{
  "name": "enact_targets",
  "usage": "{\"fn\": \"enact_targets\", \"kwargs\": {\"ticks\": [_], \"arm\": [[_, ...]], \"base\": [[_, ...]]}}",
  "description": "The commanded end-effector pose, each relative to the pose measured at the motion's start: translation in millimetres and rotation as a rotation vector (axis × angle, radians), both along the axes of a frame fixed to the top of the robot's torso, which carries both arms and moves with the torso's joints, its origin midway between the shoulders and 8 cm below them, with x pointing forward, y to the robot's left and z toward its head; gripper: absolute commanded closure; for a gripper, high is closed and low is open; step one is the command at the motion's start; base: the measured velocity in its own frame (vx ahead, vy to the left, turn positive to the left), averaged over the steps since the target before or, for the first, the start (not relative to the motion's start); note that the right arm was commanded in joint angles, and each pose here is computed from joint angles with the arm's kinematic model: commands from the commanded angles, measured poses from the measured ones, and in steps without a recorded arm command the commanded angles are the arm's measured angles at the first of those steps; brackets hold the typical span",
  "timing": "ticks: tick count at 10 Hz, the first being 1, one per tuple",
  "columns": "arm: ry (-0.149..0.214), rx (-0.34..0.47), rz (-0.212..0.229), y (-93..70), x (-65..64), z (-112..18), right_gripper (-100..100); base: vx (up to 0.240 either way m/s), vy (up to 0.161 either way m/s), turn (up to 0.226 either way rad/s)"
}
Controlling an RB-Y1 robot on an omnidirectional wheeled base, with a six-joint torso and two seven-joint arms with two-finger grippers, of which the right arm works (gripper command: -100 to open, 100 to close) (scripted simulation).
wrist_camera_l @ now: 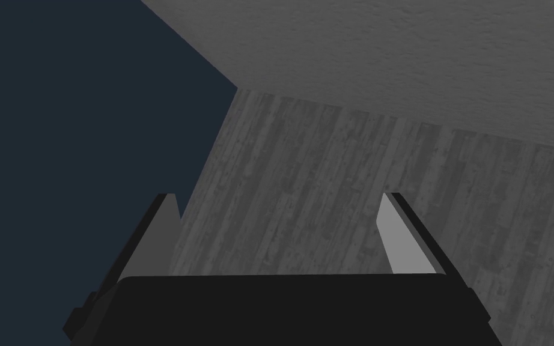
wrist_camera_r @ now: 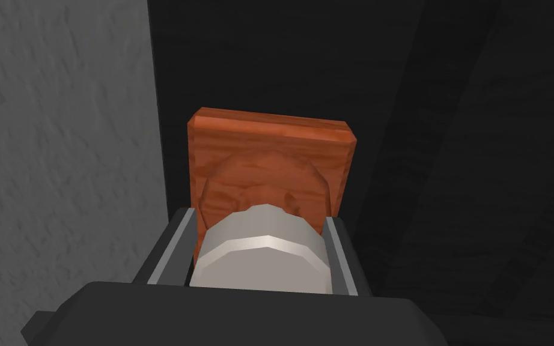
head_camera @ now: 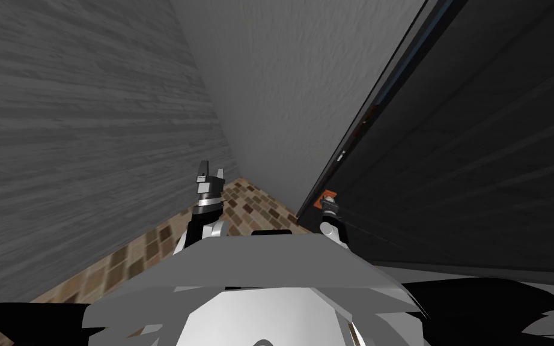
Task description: Pull the door open
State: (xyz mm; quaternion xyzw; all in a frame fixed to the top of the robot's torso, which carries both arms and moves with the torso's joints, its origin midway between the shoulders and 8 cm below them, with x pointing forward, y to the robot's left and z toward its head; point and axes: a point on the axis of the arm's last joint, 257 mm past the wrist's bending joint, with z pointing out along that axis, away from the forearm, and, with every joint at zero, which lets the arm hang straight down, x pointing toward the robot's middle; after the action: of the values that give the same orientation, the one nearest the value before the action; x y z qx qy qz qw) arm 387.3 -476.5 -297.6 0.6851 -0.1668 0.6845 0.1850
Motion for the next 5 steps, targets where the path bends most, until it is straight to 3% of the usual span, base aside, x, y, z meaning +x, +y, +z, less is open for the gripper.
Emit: {"fn": "enact_targets", "kwargs": {"ticks": [1,5], "arm": [[0.001,0.000,0.003,1.7,0.5,-0.3,100],[0.001,0.000,0.003,1.7,0.5,-0.3,100]], "base": [[-0.032,0.006,-0.006],[-0.012,0.003,0.004]]}}
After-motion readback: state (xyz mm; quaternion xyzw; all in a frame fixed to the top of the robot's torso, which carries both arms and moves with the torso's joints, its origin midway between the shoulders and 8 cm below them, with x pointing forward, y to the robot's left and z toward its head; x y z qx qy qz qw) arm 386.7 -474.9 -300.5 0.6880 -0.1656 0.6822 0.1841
